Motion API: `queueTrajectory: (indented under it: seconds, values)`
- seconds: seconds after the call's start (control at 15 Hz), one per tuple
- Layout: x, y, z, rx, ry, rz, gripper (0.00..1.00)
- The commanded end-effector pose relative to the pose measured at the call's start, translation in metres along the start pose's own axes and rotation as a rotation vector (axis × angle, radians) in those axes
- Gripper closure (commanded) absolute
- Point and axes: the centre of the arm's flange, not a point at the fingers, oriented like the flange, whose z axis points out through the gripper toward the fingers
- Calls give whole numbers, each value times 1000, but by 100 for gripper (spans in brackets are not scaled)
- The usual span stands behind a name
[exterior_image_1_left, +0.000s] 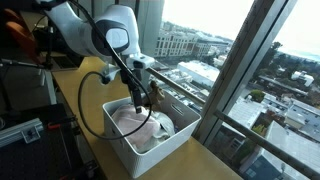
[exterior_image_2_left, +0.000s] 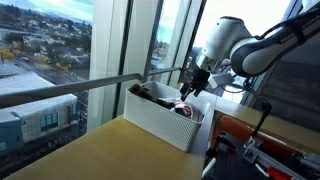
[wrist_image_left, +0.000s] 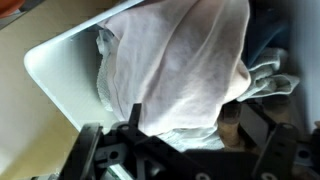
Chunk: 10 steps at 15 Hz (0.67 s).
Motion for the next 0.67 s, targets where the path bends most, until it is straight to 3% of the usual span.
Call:
queueTrajectory:
  seconds: [0.0,0.4,0.47,0.6]
  values:
    - [-9,-17,38,-5,13,51,0]
    - [-54,-29,101,-1,-61,141,0]
    - [-63,-27,110,-6,-84,164,20]
    - [-77,-22,119,-5,-117,210,32]
